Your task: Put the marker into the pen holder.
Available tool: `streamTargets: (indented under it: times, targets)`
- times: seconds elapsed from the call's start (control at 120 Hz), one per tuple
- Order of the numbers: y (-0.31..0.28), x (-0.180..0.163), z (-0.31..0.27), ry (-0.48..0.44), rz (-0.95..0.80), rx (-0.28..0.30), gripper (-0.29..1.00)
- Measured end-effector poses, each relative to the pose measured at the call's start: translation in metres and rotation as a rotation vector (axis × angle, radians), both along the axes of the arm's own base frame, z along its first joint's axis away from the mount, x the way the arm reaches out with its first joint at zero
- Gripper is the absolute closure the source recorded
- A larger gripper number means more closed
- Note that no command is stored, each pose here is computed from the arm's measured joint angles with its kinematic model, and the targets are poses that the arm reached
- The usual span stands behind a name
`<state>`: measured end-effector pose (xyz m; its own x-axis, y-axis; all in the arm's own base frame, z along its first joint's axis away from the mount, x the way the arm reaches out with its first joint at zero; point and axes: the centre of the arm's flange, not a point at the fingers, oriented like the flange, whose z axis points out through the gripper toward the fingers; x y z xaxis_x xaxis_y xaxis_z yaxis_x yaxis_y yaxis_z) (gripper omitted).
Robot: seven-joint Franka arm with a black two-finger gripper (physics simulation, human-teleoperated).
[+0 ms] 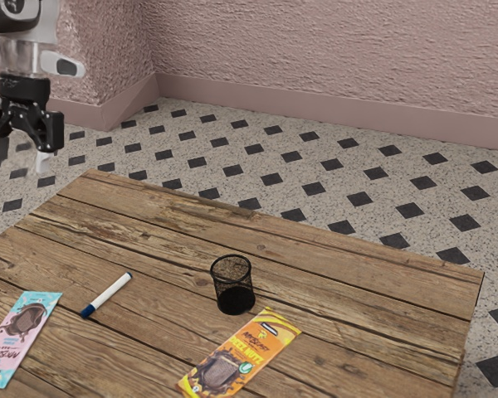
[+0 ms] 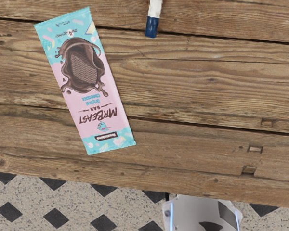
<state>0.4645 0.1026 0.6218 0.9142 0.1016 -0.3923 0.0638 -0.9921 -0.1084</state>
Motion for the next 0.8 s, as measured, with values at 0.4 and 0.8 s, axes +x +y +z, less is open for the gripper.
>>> streamTargets:
  times: [0.4, 0.8]
  targets:
    - [-0.038, 0.033, -0.112, -0.133, -0.204, -0.014, 0.00]
    - [0.026, 0.009, -0.348, -0.112, -0.067, -0.045, 0.00]
